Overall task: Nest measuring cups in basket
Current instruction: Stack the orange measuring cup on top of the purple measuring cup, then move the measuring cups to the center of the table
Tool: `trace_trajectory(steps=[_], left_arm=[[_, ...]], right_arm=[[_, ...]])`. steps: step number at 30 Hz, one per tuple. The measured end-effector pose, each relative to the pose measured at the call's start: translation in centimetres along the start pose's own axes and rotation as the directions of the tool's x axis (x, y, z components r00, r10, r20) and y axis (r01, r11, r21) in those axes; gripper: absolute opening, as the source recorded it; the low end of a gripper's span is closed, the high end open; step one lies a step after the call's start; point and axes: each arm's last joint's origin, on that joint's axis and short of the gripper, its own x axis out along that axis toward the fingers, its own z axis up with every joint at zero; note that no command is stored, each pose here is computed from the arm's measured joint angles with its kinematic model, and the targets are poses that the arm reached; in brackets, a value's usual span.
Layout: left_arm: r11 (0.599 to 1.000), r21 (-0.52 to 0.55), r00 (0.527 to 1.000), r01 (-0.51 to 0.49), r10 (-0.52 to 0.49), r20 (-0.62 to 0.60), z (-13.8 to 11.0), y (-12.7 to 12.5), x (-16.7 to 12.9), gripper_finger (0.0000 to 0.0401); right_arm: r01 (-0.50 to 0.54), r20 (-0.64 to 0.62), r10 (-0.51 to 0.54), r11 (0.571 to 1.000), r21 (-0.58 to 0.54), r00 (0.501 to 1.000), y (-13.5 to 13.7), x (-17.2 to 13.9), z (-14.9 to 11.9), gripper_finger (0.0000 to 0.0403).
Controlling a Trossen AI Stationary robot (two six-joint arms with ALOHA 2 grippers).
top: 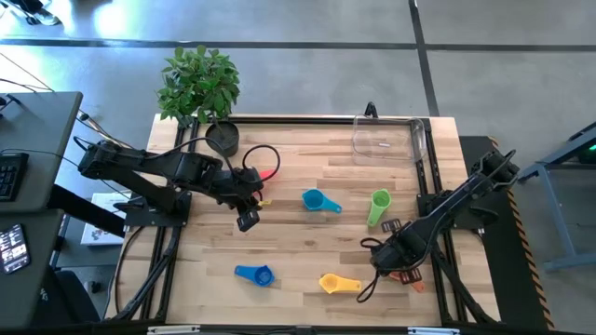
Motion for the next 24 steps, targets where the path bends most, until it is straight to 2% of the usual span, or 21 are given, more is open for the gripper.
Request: trace_trajectory(steps=[7,10,13,15,19,24], left_arm=[[1.000,0.000,1.000,0.000,0.000,0.000,0.0,0.0,0.0,0.0030],[1.000,0.000,1.000,0.000,0.000,0.000,0.0,0.0,0.0,0.0030],[1.000,0.000,1.000,0.000,0.000,0.000,0.0,0.0,0.0,0.0030],[1.000,0.000,1.000,0.000,0.000,0.000,0.0,0.0,0.0,0.0030],[1.000,-0.002,1.000,0.000,0.000,0.000,0.0,0.0,0.0,0.0030],[1.000,0.004,1.000,0.000,0.000,0.000,0.0,0.0,0.0,0.0030]], right_arm=[[0.029,0.008,-0.029,1.000,0.003,1.000,-0.1,0.0,0.0,0.0106],[0.028,0.003,-0.028,0.998,0.053,1.000,0.0,-0.4,0.0,0.0108],[0.029,-0.001,-0.030,0.988,0.154,1.000,0.1,-1.2,0.1,0.0108],[0.025,0.003,-0.027,0.965,0.262,1.000,0.2,-1.6,0.2,0.0108],[0.004,0.014,-0.012,0.878,0.479,1.000,0.5,-1.9,0.3,0.0108],[-0.008,0.033,-0.015,0.787,0.616,0.999,1.2,-1.8,0.1,0.0108]])
